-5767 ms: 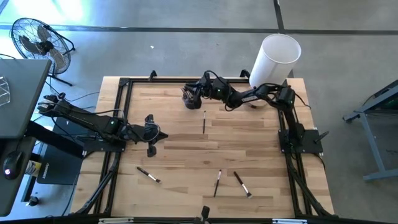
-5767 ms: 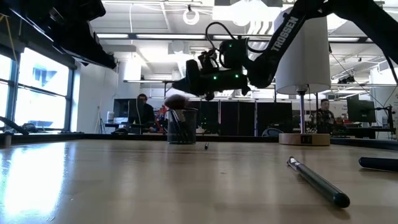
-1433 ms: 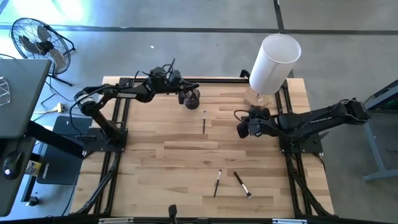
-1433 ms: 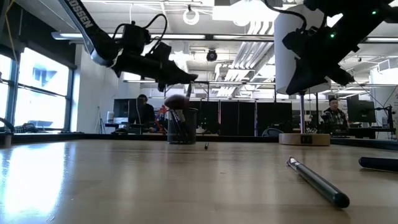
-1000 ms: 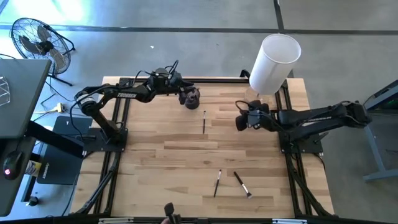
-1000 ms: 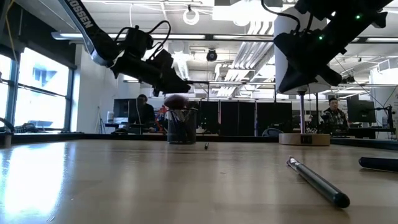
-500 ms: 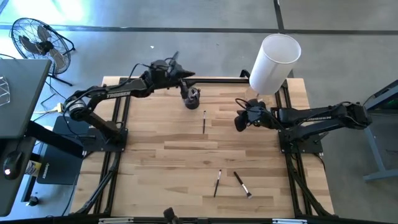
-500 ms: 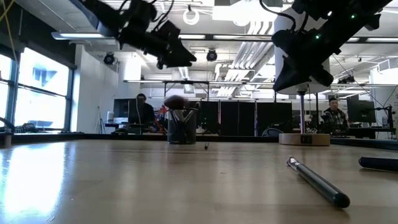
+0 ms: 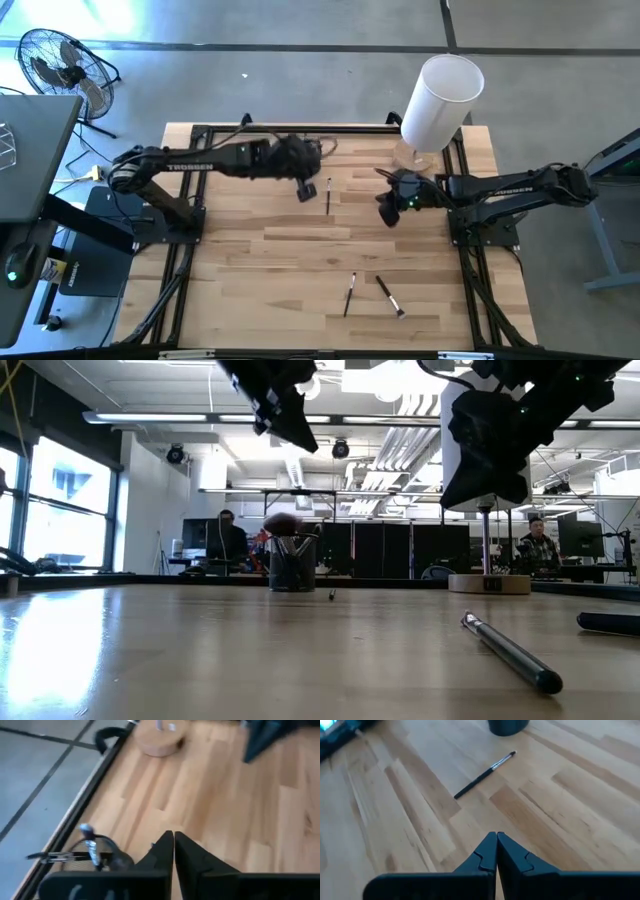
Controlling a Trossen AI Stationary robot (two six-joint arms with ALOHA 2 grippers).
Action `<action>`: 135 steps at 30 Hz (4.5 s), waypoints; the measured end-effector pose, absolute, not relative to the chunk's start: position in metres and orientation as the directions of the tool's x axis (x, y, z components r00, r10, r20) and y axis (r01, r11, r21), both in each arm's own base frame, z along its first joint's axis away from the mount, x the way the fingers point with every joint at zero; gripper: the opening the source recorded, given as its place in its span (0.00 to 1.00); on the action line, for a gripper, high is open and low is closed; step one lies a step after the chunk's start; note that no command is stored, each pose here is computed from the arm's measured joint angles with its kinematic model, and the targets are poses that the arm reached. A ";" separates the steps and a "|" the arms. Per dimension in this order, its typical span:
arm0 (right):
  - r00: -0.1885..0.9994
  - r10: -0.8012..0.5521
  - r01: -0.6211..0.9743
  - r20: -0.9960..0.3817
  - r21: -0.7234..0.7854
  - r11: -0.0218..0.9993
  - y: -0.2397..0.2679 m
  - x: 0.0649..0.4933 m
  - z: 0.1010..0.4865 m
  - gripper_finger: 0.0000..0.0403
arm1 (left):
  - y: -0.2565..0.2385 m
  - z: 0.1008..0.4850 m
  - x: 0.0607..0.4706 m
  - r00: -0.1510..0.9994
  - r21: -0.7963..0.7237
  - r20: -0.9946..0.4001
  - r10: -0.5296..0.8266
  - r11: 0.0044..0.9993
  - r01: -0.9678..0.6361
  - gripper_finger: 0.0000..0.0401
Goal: Put items in baskets/containers
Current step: Put the eyeshadow brush into the pen holder
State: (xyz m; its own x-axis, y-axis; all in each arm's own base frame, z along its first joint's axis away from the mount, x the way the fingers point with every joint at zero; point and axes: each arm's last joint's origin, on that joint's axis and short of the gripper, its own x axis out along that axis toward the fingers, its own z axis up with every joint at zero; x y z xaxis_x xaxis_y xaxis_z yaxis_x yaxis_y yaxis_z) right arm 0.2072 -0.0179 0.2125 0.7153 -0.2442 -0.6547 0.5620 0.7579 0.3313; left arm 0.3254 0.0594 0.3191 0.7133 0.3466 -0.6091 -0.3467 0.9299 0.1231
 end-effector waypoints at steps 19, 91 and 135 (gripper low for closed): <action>0.675 -0.349 0.621 -0.650 0.245 0.745 0.015 0.244 0.251 0.00 | 0.001 0.237 0.275 0.651 -0.057 -0.758 -0.040 0.998 -0.004 0.00; 0.160 -0.181 0.935 -0.970 0.091 0.343 0.052 0.396 0.200 0.00 | -0.001 0.226 0.207 0.545 0.063 -0.835 -0.072 0.972 0.226 0.00; 0.956 -0.273 0.270 -0.108 -0.037 0.962 -0.192 0.369 0.191 0.07 | 0.030 0.231 0.218 0.601 -0.055 -0.753 0.268 0.884 -0.464 0.00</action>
